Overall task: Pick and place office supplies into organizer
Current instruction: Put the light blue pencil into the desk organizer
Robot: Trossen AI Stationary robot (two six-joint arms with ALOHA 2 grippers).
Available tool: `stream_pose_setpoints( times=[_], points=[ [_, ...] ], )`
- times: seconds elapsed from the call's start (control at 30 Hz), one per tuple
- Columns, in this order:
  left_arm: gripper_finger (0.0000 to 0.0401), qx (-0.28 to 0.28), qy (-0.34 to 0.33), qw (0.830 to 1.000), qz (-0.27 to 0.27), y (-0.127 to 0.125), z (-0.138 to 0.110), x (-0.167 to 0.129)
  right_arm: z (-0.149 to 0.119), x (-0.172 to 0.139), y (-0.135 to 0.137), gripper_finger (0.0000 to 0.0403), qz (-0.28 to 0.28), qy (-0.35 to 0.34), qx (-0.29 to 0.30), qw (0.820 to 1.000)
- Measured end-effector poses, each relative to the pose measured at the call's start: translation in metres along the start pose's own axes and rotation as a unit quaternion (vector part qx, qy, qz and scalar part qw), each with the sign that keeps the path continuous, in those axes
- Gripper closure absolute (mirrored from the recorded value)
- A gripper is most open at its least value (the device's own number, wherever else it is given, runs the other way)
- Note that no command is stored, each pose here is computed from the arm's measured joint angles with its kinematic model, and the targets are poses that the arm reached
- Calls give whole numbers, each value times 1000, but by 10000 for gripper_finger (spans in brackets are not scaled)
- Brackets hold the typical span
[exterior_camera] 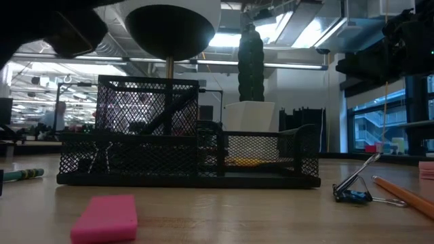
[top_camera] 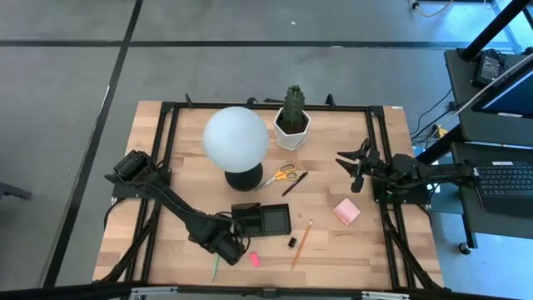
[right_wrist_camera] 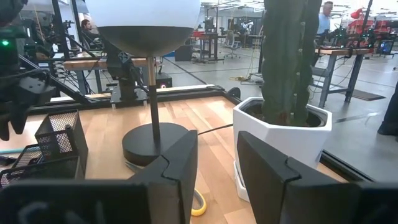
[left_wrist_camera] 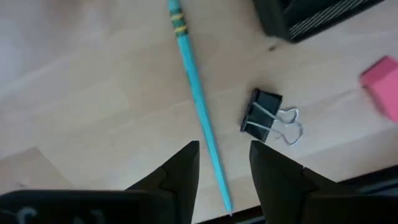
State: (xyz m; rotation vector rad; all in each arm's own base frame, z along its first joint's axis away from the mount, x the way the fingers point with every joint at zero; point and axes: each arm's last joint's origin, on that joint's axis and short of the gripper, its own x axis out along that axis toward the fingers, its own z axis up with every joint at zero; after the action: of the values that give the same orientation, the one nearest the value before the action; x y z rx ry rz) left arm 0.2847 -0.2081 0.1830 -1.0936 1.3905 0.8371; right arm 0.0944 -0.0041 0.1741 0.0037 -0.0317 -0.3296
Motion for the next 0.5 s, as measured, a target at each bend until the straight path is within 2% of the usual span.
stream_pose_setpoints(
  times=[0.33,0.5],
  points=[
    [280,-20,15,998,61,-1,-3,38,0,0,0,284,0,0,0,1000],
    [289,-21,30,997,71,-3,-4,46,0,0,0,284,0,0,0,1000]
  ],
)
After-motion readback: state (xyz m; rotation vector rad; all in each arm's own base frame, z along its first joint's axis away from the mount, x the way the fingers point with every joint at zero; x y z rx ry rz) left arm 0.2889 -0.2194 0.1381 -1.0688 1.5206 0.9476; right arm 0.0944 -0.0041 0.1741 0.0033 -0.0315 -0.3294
